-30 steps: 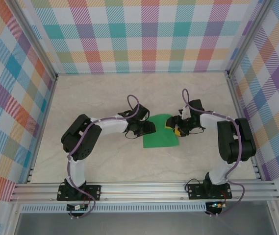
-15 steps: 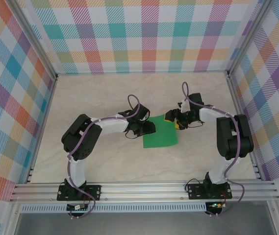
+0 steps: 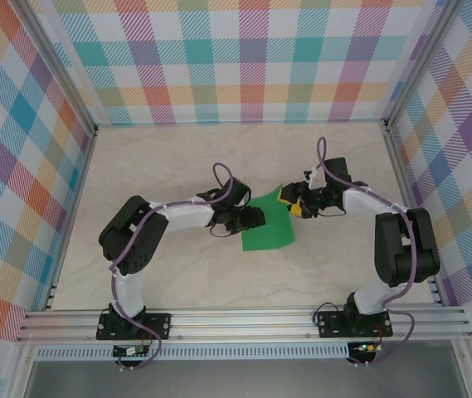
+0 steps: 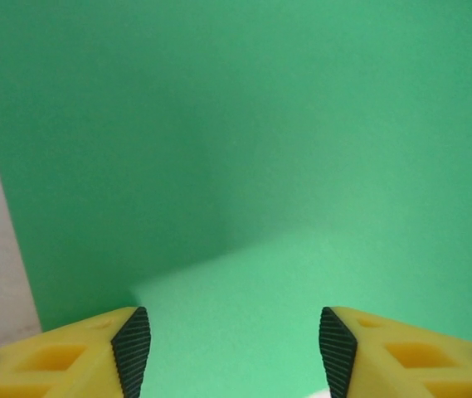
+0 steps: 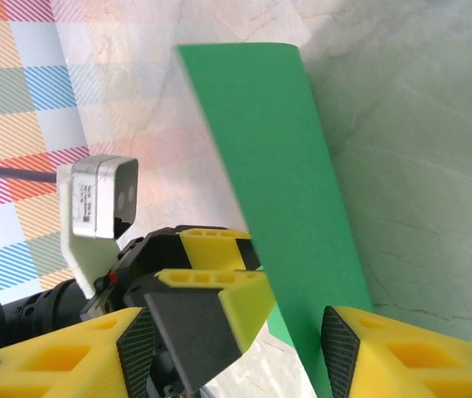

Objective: Fold a paper plane with a square sheet of paper (pick it up from the middle)
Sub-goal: First fold in half a square sheet of paper at the center of the table.

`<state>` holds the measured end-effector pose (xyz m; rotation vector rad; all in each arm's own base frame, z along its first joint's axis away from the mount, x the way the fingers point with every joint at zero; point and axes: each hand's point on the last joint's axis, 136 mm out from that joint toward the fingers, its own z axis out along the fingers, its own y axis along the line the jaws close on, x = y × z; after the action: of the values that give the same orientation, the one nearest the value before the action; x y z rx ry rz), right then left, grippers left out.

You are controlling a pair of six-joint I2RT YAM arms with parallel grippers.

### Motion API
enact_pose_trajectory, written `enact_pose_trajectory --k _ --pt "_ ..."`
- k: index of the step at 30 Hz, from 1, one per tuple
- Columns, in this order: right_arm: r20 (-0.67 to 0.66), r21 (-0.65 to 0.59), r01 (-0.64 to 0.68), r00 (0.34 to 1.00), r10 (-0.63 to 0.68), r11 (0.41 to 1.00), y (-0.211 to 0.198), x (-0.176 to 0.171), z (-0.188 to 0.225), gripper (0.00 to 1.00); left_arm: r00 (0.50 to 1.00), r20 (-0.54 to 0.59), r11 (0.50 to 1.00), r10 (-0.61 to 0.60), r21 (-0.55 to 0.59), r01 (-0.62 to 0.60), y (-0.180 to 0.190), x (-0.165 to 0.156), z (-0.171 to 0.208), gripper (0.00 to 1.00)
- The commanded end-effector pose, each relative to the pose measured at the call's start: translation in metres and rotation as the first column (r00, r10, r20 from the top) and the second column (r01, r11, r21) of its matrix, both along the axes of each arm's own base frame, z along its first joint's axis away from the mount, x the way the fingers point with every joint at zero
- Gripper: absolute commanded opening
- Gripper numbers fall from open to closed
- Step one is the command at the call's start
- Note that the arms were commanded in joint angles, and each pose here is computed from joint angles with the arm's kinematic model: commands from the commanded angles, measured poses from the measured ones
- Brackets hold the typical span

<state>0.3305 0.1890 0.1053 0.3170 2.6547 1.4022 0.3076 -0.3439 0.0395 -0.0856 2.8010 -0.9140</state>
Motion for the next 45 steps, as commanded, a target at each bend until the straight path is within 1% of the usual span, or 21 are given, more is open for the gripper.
enact_pose_trajectory --k 1,3,7,11,15,17,19,25,28,32,36,45 --pt "-0.027 0.053 0.008 1.0 -0.006 0.999 0.008 -0.002 0.002 0.58 1.0 0.027 0.991 -0.011 -0.136 0.014 -0.019 -0.007 0.031 0.63" --pt "-0.04 0.065 0.011 0.999 -0.009 0.998 0.011 -0.001 0.001 0.58 1.0 0.027 0.985 -0.01 -0.173 0.014 -0.023 -0.008 0.035 0.66" --pt "-0.044 0.085 0.011 0.999 -0.007 0.996 0.017 0.0 0.003 0.59 1.0 0.016 0.979 0.008 -0.203 -0.005 -0.027 -0.006 0.034 0.7" --pt "-0.055 0.095 0.017 0.998 -0.011 0.995 0.021 0.0 0.002 0.6 0.999 0.023 0.965 0.043 -0.258 -0.036 -0.034 0.001 0.037 0.72" --pt "-0.069 0.097 0.028 0.997 -0.021 0.995 0.023 0.001 -0.002 0.61 0.999 0.013 0.946 0.039 -0.322 -0.033 -0.046 0.0 0.043 0.74" --pt "-0.073 0.105 0.035 0.997 -0.027 0.994 0.024 0.002 -0.002 0.62 0.999 0.012 0.946 0.031 -0.324 -0.025 -0.049 -0.003 0.042 0.75" --pt "-0.078 0.11 0.041 0.996 -0.033 0.993 0.026 0.003 -0.002 0.62 1.0 0.019 0.941 0.018 -0.338 -0.011 -0.053 -0.007 0.043 0.78" --pt "-0.089 0.113 0.055 0.995 -0.045 0.992 0.027 0.005 -0.003 0.62 1.0 0.027 0.937 -0.002 -0.349 0.011 -0.059 -0.012 0.045 0.77" --pt "-0.092 0.114 0.06 0.995 -0.05 0.992 0.027 0.006 -0.002 0.62 1.0 0.028 0.939 -0.004 -0.344 0.014 -0.06 -0.013 0.043 0.73" --pt "-0.1 0.112 0.063 0.994 -0.052 0.992 0.028 0.006 -0.004 0.62 0.999 0.033 0.945 -0.018 -0.327 0.028 -0.063 -0.014 0.042 0.65" --pt "-0.103 0.11 0.061 0.993 -0.049 0.992 0.028 0.005 -0.006 0.61 0.999 0.047 0.95 -0.023 -0.31 0.037 -0.066 -0.013 0.042 0.54" --pt "-0.108 0.102 0.059 0.993 -0.048 0.993 0.028 0.003 -0.007 0.61 0.998 0.054 0.958 -0.018 -0.286 0.033 -0.065 -0.01 0.04 0.36"
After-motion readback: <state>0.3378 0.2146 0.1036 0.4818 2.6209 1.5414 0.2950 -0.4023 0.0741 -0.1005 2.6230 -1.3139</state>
